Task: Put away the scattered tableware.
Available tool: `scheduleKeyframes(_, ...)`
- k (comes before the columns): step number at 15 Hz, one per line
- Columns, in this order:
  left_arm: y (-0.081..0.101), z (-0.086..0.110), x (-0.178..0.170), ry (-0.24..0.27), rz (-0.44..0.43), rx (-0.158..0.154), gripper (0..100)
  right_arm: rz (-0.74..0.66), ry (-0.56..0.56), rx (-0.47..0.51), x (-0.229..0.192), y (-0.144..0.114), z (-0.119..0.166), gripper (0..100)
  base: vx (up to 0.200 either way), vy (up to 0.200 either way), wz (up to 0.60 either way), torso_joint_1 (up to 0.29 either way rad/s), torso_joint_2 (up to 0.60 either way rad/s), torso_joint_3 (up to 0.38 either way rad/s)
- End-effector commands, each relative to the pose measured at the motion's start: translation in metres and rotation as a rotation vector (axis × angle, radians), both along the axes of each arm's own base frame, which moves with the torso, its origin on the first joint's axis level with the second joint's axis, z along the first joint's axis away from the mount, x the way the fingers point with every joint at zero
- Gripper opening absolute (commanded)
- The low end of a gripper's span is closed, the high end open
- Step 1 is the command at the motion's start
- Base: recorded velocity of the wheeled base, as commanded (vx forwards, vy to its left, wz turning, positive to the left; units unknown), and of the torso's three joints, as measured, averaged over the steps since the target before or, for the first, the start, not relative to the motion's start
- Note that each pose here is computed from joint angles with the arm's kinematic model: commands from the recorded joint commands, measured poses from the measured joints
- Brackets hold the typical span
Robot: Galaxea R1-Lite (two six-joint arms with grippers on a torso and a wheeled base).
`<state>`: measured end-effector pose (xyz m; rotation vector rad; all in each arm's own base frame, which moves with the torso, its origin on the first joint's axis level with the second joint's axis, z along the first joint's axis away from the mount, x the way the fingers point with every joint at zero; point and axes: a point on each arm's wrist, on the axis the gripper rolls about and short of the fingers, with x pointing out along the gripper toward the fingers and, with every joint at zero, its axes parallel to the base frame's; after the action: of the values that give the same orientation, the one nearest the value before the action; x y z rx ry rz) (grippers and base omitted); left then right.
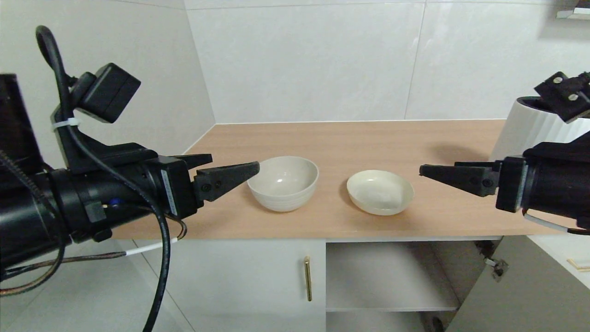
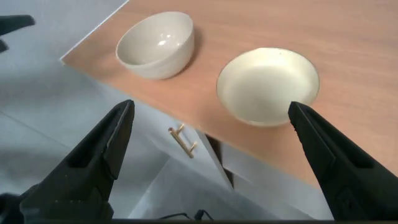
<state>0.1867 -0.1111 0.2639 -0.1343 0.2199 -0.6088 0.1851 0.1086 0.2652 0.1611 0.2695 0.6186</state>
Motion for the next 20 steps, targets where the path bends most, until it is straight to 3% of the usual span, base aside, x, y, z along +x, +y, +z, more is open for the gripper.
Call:
scheduleKeyframes(1, -0.002, 0.002, 0.011, 0.003, 0.021, 0.002, 100, -0.018, 0.034, -0.019, 0.013, 0.006, -0.008, 100, 0.0, 0.0, 0.0, 0.056, -0.14, -0.09)
scheduleKeyframes(3, 0.001, 0.004, 0.021, 0.005, 0.056, 0.005, 100, -0.037, 0.01, 0.0, 0.036, 0.011, 0.004, 100, 0.0, 0.0, 0.0, 0.013, -0.04, -0.028)
scheduleKeyframes(6, 0.015, 0.007, 0.035, 0.057, 0.16, 0.027, 100, -0.055, 0.129, -0.069, 0.057, 0.018, -0.02, 100, 0.0, 0.0, 0.0, 0.0, 0.0, 0.0)
scheduleKeyframes(10, 0.009, 0.0, 0.064, 0.228, 0.241, 0.045, 100, -0.19, 0.119, -0.102, 0.067, 0.018, -0.02, 100, 0.0, 0.0, 0.0, 0.0, 0.0, 0.0)
scheduleKeyframes(12, 0.004, -0.009, 0.079, 0.281, 0.313, 0.08, 100, -0.255, 0.116, -0.124, 0.072, 0.019, -0.022, 100, 0.0, 0.0, 0.0, 0.0, 0.0, 0.0)
scheduleKeyframes(13, 0.0, -0.018, 0.088, 0.305, 0.355, 0.111, 100, -0.278, 0.119, -0.135, 0.074, 0.021, -0.025, 100, 0.0, 0.0, 0.0, 0.0, 0.0, 0.0)
scheduleKeyframes(14, -0.008, -0.027, 0.094, 0.318, 0.387, 0.146, 100, -0.294, 0.119, -0.14, 0.077, 0.022, -0.026, 100, 0.0, 0.0, 0.0, 0.0, 0.0, 0.0)
scheduleKeyframes(16, -0.017, -0.036, 0.1, 0.329, 0.424, 0.183, 100, -0.3, 0.124, -0.141, 0.078, 0.023, -0.027, 100, 0.0, 0.0, 0.0, 0.0, 0.0, 0.0)
scheduleKeyframes(18, -0.024, -0.043, 0.107, 0.356, 0.43, 0.164, 100, -0.3, 0.125, -0.14, 0.078, 0.023, -0.028, 100, 0.0, 0.0, 0.0, 0.0, 0.0, 0.0)
scheduleKeyframes(20, -0.029, -0.051, 0.115, 0.377, 0.431, 0.168, 100, -0.305, 0.124, -0.14, 0.078, 0.022, -0.028, 100, 0.0, 0.0, 0.0, 0.0, 0.0, 0.0)
